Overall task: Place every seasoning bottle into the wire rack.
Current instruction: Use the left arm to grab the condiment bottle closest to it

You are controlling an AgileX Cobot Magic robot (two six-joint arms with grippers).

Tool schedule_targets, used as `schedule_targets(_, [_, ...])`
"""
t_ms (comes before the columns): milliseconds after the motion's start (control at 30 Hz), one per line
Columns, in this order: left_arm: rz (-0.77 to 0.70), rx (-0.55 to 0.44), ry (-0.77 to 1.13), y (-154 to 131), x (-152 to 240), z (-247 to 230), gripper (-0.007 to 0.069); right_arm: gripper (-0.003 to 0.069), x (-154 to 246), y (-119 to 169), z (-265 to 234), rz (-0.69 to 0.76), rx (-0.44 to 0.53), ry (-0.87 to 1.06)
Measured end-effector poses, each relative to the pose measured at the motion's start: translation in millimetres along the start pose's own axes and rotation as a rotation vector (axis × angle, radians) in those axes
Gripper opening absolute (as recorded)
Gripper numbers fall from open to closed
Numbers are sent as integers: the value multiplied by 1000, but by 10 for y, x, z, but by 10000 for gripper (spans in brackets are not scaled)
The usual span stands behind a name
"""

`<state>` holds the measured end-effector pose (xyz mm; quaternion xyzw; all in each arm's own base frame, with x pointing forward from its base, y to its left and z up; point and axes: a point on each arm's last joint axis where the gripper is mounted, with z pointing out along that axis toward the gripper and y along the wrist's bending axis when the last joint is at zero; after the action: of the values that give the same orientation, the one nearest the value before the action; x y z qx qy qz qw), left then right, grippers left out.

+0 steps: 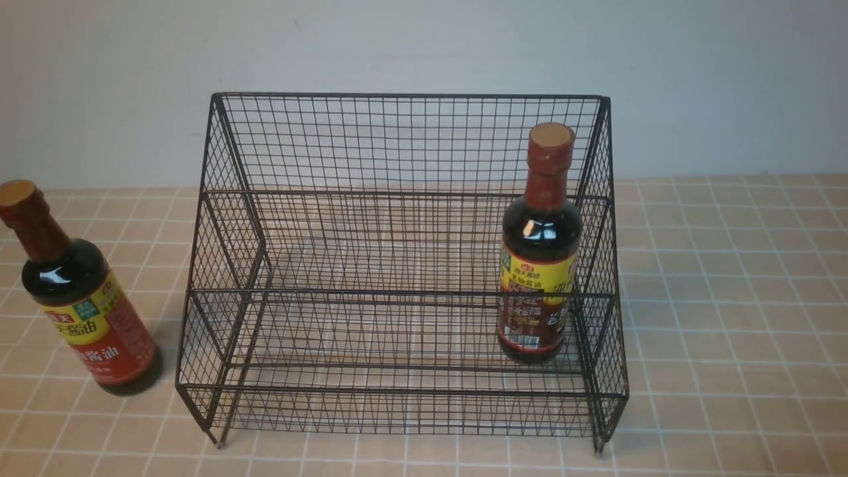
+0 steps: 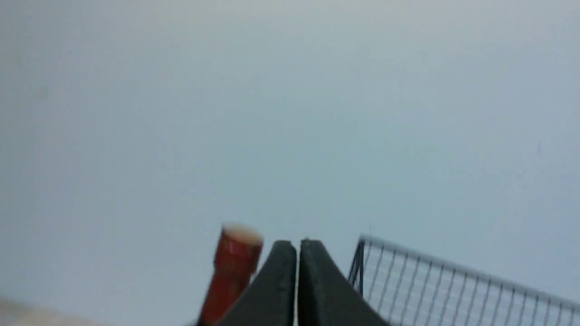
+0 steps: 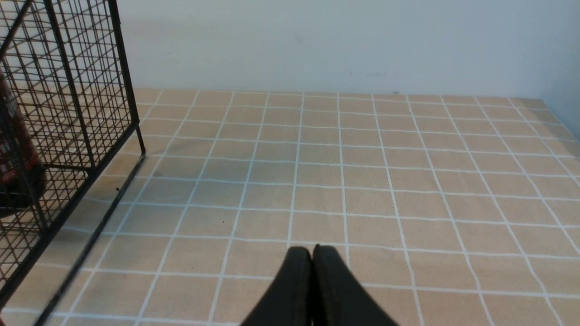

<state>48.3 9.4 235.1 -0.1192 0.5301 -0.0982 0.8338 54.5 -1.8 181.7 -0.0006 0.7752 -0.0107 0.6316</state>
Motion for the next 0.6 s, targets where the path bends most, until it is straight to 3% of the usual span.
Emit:
schedule_targets(100, [22,-8,-36,-4,-54,38,-7,-13,0,0,0,0,0,0])
schedule_targets(233, [146,1,58,-79,-125,239,1,-13,0,0,0,0,0,0])
schedule_targets(367, [258,5,172,-153,-171,584,62,-13,0,0,0,0,0,0])
schedule_targets(500, [285,-6,274,-177,-112,897,174,-13,0,0,0,-3,0,0])
schedule_targets(600, [292,-21,340,-167,1,1115,321,-13,0,0,0,-4,0,0])
